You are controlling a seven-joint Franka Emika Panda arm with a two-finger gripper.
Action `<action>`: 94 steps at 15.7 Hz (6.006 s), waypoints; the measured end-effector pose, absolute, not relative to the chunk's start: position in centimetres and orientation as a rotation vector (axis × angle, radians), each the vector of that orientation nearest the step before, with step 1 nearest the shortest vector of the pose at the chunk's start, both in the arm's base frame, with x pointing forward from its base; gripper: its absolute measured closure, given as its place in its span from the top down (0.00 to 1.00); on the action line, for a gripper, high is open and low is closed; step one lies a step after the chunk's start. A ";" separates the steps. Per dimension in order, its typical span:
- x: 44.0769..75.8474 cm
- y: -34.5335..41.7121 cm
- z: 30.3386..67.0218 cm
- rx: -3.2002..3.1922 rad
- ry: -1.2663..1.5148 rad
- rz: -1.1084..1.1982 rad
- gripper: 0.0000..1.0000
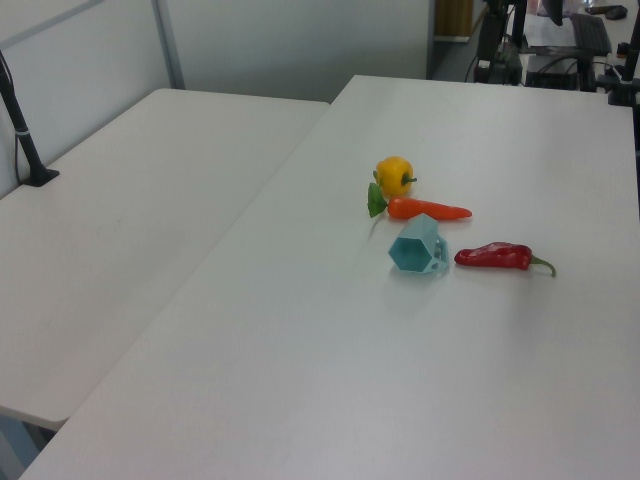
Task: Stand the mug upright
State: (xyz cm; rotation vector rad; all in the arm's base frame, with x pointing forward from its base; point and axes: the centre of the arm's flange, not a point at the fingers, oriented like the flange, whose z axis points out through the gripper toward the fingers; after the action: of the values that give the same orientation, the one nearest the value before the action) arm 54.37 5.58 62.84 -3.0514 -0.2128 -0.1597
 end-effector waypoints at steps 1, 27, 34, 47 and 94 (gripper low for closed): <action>54.4 5.6 62.8 -3.051 -0.216 -0.160 1.00; 54.4 5.6 62.8 -3.051 -0.216 -0.160 1.00; 54.4 5.6 62.8 -3.051 -0.216 -0.159 1.00; 54.9 7.8 62.1 -3.088 -0.080 -0.139 1.00; 60.5 21.8 39.8 -3.663 -0.229 0.086 0.11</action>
State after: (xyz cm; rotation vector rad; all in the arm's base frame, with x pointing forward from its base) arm 60.46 21.78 39.84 -3.6635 -0.2294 0.0864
